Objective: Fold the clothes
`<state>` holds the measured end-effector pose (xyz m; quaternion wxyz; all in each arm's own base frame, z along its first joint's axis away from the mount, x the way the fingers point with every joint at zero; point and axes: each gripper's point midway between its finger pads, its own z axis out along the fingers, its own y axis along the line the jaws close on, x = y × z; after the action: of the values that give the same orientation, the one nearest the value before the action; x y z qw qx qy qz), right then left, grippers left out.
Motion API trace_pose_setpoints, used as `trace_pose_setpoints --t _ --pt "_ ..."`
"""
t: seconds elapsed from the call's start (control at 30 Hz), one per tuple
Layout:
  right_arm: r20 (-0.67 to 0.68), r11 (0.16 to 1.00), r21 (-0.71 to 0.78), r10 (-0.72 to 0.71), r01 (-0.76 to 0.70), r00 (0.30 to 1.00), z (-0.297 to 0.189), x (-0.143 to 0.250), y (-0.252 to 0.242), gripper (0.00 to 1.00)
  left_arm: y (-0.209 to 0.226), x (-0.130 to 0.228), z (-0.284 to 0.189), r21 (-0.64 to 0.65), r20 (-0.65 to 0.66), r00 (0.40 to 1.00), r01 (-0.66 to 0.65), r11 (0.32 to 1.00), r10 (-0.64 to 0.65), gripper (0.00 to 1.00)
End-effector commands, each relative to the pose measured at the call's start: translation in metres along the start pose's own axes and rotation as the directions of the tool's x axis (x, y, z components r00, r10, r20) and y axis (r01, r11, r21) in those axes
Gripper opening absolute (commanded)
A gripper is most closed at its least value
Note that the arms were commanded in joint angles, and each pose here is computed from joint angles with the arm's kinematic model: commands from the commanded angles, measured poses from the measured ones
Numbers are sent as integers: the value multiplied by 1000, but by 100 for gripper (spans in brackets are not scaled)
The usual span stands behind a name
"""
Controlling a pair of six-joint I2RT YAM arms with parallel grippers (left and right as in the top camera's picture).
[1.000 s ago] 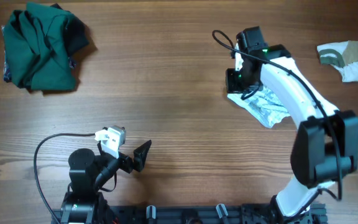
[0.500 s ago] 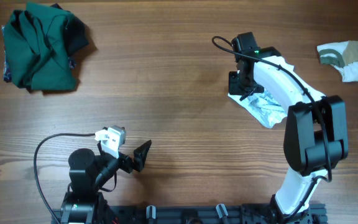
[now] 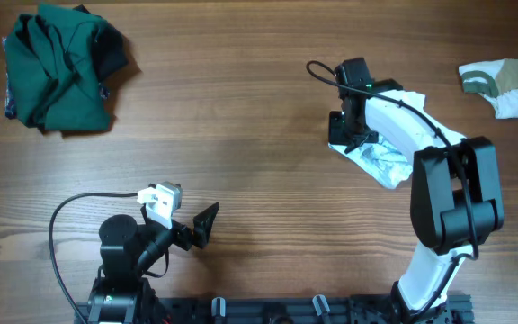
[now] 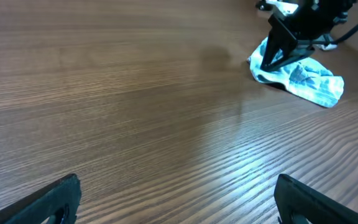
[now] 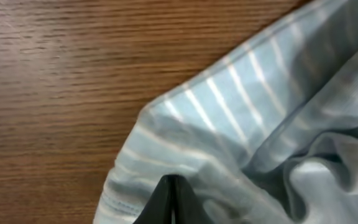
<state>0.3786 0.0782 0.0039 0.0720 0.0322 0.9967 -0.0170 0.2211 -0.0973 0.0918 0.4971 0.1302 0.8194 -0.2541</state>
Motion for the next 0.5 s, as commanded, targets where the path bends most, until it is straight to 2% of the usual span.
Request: trace_pose_setpoints --t 0.0,0.17,0.37,0.47 --pt "-39 994 -109 8 -12 999 8 8 23 4 1 4 1 -3 -9 1000 12 1000 -12 100" --pt "-42 969 -245 -28 17 999 2 11 60 4 1 4 1 -3 -9 1000 12 1000 -12 100" --pt "-27 965 -261 -27 19 999 0 13 80 5 1 4 1 -3 -9 1000 13 1000 -13 100" --pt "-11 983 -185 -8 6 1000 2 9 65 4 1 4 1 -3 -8 1000 13 1000 -13 100"
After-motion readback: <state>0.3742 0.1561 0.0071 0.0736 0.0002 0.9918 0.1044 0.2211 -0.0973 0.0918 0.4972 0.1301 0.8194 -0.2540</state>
